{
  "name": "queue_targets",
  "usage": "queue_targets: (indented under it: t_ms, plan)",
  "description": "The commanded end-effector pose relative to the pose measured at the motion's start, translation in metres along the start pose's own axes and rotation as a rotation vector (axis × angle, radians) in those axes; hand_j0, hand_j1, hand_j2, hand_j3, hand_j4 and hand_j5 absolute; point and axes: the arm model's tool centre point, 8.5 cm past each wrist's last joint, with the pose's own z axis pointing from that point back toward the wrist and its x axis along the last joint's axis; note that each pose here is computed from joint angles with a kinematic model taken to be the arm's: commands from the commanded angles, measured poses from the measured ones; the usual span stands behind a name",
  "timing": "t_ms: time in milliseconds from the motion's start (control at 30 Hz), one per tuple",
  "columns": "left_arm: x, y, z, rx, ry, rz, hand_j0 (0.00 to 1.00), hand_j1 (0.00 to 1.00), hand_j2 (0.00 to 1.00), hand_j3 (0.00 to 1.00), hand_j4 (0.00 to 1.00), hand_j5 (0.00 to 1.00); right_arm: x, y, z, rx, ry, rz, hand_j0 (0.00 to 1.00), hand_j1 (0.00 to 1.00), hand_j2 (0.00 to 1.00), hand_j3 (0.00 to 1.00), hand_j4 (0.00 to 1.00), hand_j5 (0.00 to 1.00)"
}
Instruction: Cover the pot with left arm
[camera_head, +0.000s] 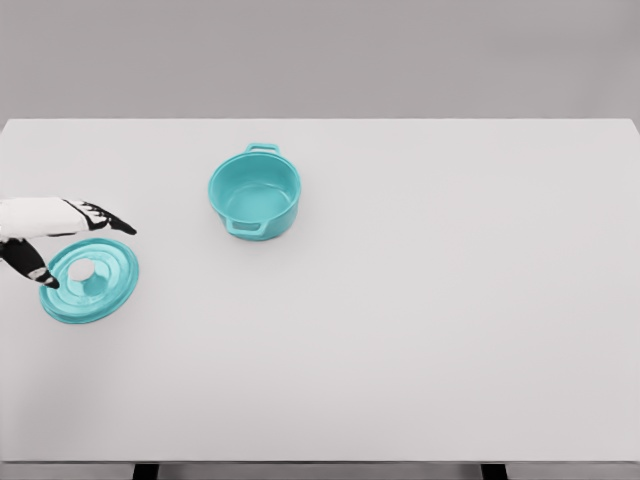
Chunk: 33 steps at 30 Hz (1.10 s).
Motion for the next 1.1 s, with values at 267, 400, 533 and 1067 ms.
queue_targets:
  t_ms: [267,400,533,1067]
  plan:
    - [-0.009,0.003,-0.013,-0.028,0.12,0.155,1.0,1.0,1.0,1.0,1.0,1.0,0.0,0.0,0.0,0.0,0.0,0.001,1.0,1.0,1.0,1.0,1.0,1.0]
    - [0.0,0.01,0.004,-0.055,0.119,0.025,1.0,1.0,1.0,1.0,1.0,1.0,0.0,0.0,0.0,0.0,0.0,0.0,1.0,1.0,1.0,1.0,1.0,1.0]
    - [0.008,0.01,0.015,-0.118,0.082,-0.154,1.0,1.0,1.0,1.0,1.0,1.0,0.0,0.0,0.0,0.0,0.0,-0.001,1.0,1.0,1.0,1.0,1.0,1.0]
    - [0.01,-0.004,0.008,-0.146,0.068,-0.133,0.77,0.77,0.77,0.77,0.77,0.77,0.0,0.0,0.0,0.0,0.0,-0.001,1.0,1.0,1.0,1.0,1.0,1.0]
